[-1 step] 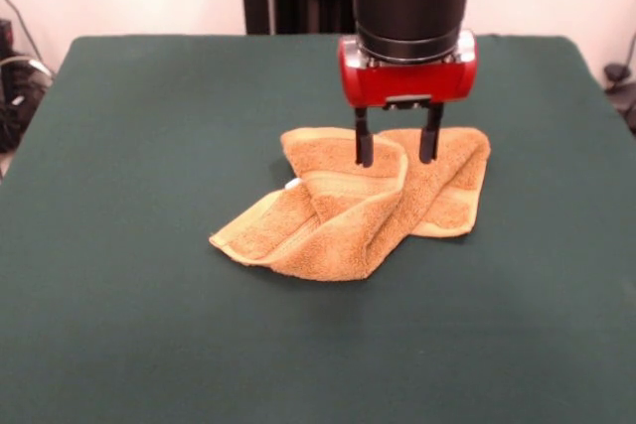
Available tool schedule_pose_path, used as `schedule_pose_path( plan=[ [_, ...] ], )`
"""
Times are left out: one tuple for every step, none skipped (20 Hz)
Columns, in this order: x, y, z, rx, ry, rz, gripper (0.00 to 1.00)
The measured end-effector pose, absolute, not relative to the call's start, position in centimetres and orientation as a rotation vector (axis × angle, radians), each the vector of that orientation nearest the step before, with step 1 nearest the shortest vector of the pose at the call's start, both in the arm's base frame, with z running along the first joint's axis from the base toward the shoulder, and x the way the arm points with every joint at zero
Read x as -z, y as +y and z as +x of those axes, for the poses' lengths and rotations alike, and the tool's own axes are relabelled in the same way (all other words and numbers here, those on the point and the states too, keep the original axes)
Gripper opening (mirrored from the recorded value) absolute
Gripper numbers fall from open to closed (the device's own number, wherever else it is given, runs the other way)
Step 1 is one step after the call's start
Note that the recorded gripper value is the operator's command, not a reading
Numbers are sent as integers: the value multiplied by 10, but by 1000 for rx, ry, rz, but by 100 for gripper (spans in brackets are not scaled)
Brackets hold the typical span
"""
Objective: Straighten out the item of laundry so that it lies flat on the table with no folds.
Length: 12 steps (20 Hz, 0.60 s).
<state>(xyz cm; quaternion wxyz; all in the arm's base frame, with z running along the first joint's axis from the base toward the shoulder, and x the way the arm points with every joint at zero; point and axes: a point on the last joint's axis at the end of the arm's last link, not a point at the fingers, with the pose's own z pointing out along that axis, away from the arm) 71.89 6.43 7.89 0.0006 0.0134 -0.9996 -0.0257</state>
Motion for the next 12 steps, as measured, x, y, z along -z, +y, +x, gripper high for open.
schedule_pose_path(
  plan=[
    [-79,64,719,81,-3139,41,100],
    [-79,64,719,81,-3139,41,100],
    [-79,63,719,81,-3139,39,100],
    [-79,63,719,81,-3139,38,100],
    [-79,61,719,80,-3139,34,100],
    [-79,60,719,80,-3139,33,100],
    [-79,60,719,80,-3139,31,100],
    [-79,58,719,80,-3139,29,100],
    [-78,57,719,80,-3139,26,100],
    [-78,56,719,80,-3138,23,100],
    [-78,55,719,81,-3138,21,100],
    [-78,53,719,81,-3138,17,100]
  ],
)
